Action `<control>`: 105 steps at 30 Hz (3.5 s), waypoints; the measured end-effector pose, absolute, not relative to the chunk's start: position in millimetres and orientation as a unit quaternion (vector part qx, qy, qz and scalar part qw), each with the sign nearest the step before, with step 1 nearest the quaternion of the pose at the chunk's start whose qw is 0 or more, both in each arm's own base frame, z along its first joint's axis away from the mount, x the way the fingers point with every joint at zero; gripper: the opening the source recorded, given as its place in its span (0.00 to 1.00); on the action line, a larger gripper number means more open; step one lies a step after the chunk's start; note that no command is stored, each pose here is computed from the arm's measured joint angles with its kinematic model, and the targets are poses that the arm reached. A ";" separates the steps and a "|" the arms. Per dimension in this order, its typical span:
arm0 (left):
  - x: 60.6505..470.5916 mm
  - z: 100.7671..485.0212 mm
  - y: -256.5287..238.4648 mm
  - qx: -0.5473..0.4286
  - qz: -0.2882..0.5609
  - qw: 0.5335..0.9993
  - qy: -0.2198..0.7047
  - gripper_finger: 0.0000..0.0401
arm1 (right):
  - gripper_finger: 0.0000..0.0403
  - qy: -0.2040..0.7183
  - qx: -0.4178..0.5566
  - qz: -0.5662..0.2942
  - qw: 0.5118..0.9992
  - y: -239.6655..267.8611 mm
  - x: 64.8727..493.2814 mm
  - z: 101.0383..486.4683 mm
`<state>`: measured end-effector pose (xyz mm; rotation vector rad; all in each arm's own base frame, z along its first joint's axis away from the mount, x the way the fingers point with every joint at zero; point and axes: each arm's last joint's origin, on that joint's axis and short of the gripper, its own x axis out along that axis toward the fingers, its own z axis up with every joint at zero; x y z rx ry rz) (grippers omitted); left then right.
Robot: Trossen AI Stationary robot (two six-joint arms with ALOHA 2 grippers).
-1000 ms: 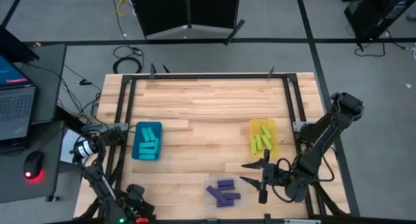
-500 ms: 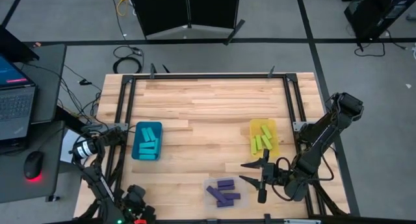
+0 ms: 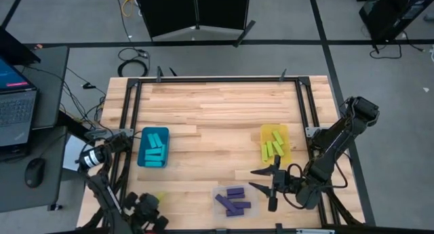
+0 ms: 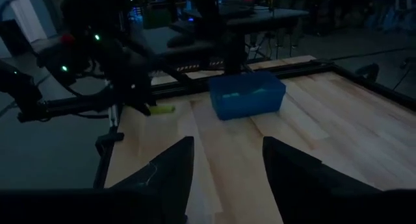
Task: Sort blocks
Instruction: Put the green block into the yellow bin
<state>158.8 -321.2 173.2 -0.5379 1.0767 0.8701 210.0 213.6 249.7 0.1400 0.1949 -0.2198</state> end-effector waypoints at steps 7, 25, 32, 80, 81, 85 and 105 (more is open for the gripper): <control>211.1 230.7 -307.9 -0.172 0.355 0.836 0.382 0.26 | 0.48 0.058 0.048 -0.093 0.993 209.2 205.9 275.1; 460.1 284.1 -138.2 -0.036 0.191 0.955 0.222 0.26 | 0.50 -0.040 0.014 0.007 0.999 166.9 113.2 370.4; 517.3 235.2 -68.4 -0.099 0.113 0.972 0.182 0.26 | 0.49 -0.038 -0.005 -0.008 0.999 166.2 102.0 373.4; 323.0 409.8 -82.5 0.010 0.086 0.996 0.004 0.35 | 0.57 0.364 0.231 -0.184 0.883 188.1 108.6 219.6; 313.3 405.5 -79.3 0.002 0.089 0.996 -0.004 0.34 | 0.57 0.384 0.243 -0.192 0.870 190.7 106.8 215.5; 276.4 385.8 -67.2 -0.019 0.110 0.994 -0.014 0.33 | 0.57 0.466 0.285 -0.235 0.804 201.9 100.5 197.4; 188.8 352.1 -39.5 -0.045 0.144 0.988 -0.033 0.33 | 0.67 0.590 0.315 -0.401 0.626 229.1 103.2 160.9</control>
